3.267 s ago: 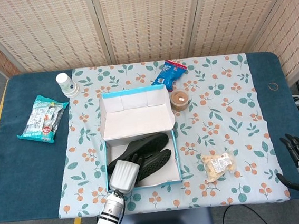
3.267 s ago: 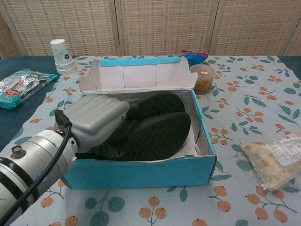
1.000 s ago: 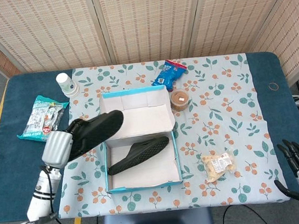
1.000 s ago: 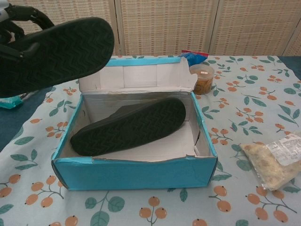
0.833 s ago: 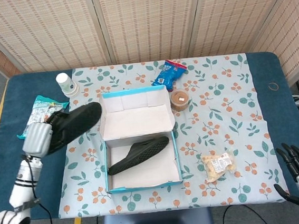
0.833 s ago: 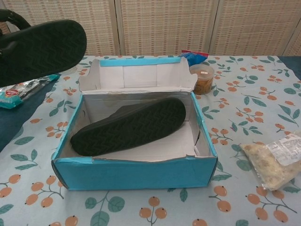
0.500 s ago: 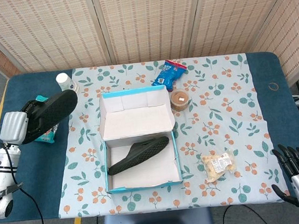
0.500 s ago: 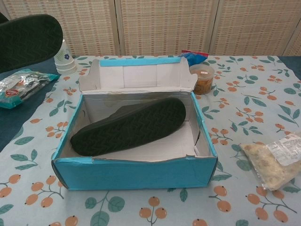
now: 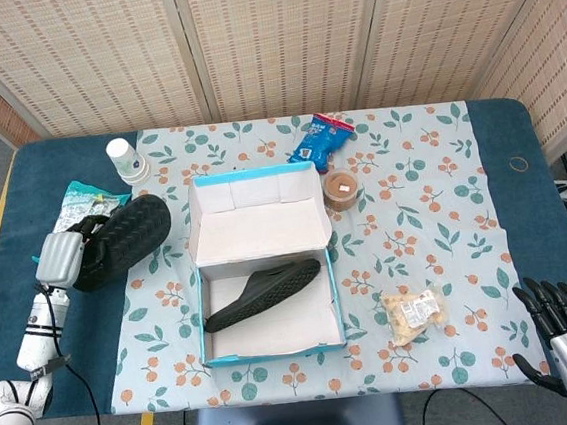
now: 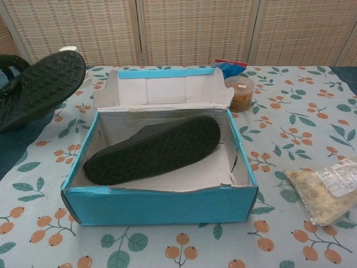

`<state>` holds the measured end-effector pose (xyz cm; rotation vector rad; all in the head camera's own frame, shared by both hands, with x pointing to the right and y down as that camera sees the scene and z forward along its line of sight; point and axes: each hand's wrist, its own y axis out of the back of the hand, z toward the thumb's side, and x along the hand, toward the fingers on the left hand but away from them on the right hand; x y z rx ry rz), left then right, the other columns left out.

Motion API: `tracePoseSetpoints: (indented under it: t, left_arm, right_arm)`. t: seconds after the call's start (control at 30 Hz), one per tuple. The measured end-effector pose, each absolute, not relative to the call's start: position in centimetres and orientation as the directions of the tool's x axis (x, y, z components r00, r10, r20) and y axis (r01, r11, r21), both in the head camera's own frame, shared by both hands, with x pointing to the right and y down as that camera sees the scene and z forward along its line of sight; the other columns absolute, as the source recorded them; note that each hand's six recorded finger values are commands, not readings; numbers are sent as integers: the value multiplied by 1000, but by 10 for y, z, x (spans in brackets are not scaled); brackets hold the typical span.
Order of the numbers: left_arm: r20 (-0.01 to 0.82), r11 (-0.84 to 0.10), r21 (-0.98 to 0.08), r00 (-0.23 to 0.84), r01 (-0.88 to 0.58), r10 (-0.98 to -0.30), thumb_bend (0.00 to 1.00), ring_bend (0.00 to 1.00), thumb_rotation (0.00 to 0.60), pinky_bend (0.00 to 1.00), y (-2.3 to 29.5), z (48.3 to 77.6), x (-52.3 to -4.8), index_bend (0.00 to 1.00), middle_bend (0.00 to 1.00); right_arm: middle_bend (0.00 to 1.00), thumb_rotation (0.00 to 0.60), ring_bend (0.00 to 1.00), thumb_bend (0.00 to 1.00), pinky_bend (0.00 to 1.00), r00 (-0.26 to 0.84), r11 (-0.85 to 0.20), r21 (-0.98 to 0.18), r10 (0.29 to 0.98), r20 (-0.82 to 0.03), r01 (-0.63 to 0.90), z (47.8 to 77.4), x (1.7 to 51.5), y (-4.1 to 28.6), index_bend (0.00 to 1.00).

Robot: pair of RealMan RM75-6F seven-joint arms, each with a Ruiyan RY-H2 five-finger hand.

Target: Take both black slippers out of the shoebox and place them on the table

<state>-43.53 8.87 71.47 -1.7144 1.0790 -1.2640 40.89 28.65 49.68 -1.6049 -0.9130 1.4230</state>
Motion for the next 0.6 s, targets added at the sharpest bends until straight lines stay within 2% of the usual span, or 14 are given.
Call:
tracePoseSetpoints:
  t: [0.17,0.33,0.4,0.47,0.6]
  left_arm:
    - [373,-395,-899,139,-190,-917,614,243,600,363,99,722,-442,497,403]
    - [400,-417,-883,121,-216,-909,603,218,600,343,113,727,-450,487,356]
    - [391,-410,-883,127,-226,-912,594,192,600,335,116,725,-450,451,302]
    - [371,-396,-884,142,-249,-918,573,145,600,318,118,720,-449,359,227]
    - [346,-389,-847,180,-363,-921,541,50,600,306,123,714,-440,112,68]
  right_arm:
    - [0,567,0,156,0,118,-440,-898,892,-435,10,498,407,288,0]
    - [0,565,0,156,0,123,-445,-895,889,-440,12,498,406,289,0]
    - [0,566,0,156,0,126,-447,-894,888,-442,11,498,406,289,0]
    - [0,567,0,156,0,131,-447,-894,887,-442,12,498,405,290,0]
    - [0,567,0,156,0,139,-449,-893,885,-443,12,498,404,291,0]
